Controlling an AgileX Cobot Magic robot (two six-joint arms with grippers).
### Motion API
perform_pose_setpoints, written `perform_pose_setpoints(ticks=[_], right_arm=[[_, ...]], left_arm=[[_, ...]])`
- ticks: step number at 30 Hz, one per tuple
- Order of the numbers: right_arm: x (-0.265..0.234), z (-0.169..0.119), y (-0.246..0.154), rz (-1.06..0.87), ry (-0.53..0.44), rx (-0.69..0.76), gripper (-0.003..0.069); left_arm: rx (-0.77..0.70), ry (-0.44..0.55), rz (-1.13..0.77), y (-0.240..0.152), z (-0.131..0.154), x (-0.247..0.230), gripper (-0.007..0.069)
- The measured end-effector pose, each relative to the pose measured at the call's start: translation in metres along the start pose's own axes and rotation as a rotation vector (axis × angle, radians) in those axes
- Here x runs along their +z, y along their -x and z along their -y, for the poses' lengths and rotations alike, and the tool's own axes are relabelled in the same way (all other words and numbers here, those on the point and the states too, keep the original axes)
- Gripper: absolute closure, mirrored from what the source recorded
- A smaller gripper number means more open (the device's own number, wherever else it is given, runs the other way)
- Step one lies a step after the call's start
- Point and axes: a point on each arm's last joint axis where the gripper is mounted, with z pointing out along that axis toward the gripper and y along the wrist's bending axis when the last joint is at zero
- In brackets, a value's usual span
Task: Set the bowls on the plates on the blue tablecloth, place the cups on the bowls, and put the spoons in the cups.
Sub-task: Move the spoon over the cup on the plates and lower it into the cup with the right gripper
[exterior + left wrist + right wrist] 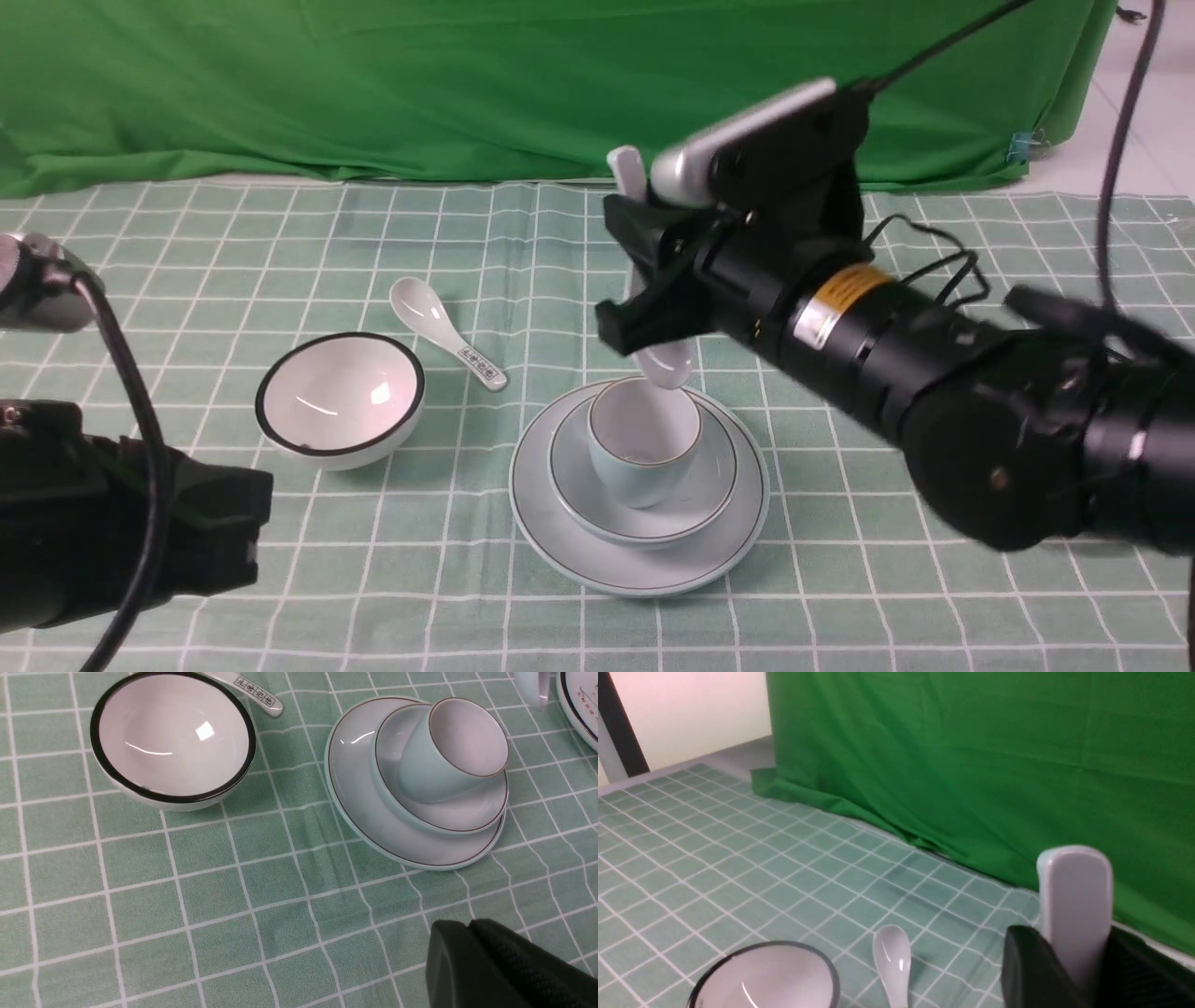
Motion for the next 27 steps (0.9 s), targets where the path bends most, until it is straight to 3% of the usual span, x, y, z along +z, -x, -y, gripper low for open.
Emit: perform_pose_setpoints(ticks=[20, 23, 27], right_arm=[[0.030, -0.011, -0.069, -0.130, 0.011, -0.025, 0.0483], [0.030, -0.011, -0.069, -0.135, 0.011, -0.025, 0.0450], [0.028, -0.012, -0.067, -0.162, 0.019, -0.022, 0.0354]], left_arm=[[0.003, 0.007, 0.003, 0.000, -0.001, 0.000, 0.0617], [0.000, 0.007, 0.003, 0.000, -0.001, 0.000, 0.0617], [-0.004, 0.007, 0.003, 0.000, -0.001, 0.000, 0.0617]])
